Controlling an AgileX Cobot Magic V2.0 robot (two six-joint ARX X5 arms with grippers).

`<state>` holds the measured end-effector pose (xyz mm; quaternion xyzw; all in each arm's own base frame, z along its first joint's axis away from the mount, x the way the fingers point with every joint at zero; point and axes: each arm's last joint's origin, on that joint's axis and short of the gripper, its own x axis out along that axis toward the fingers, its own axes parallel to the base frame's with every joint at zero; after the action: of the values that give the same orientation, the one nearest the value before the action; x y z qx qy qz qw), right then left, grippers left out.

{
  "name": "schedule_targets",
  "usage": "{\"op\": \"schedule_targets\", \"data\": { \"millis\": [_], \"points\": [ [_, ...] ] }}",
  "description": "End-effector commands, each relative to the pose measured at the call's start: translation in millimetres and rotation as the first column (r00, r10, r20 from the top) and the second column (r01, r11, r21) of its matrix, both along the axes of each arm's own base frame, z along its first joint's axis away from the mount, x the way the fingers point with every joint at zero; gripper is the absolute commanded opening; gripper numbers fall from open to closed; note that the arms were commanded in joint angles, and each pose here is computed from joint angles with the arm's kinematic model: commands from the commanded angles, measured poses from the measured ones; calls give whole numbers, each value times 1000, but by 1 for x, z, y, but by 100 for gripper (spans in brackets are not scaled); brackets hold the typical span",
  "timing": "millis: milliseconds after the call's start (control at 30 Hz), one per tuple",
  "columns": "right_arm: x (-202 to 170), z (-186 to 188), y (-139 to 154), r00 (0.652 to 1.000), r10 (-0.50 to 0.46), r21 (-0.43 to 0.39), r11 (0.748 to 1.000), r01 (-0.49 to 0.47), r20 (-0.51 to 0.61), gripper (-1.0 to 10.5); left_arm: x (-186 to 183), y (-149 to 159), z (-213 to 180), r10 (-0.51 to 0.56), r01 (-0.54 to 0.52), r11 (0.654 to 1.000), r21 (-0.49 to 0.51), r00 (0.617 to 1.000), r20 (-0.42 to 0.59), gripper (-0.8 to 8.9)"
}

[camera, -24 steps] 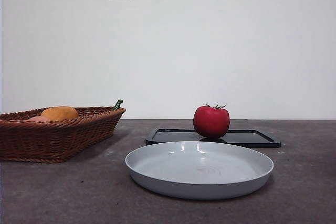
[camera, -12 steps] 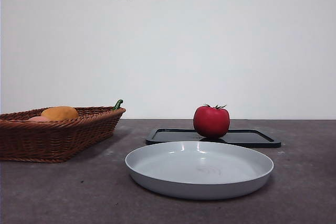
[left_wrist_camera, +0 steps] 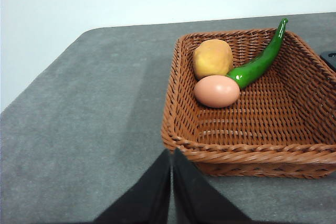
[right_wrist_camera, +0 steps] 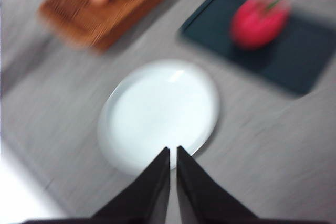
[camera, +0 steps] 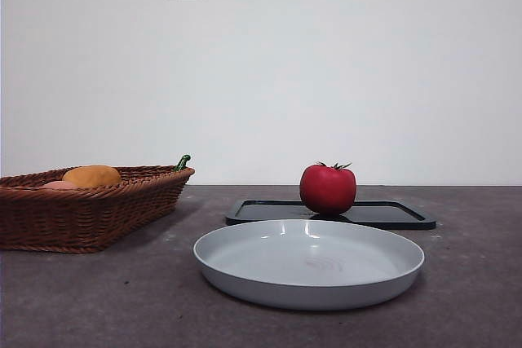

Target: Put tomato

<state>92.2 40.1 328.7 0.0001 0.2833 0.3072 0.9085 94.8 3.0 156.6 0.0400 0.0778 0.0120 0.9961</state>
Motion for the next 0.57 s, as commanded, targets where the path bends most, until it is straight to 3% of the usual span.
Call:
{"op": "schedule_targets", "data": {
  "millis": [33,233,433,567],
  "points": [
    [-3,-1,-12,987,-94,9,996,93,130,13,1,0,-8,3,-4,1000,-12,1000,-25,7],
    [-6,-30,-27,895,-244,70,969,236,374,13,1,0,-8,3,-4,1000,-12,1000,-26,7],
    [-4,-87,-32,854,-305,95,952,292,422,13,1,0,-8,3,-4,1000,-12,1000,-25,7],
    [-1,-120,-34,815,-402,160,915,370,417,13,1,0,-8,3,-4,1000,-12,1000,-25,7]
  ]
}}
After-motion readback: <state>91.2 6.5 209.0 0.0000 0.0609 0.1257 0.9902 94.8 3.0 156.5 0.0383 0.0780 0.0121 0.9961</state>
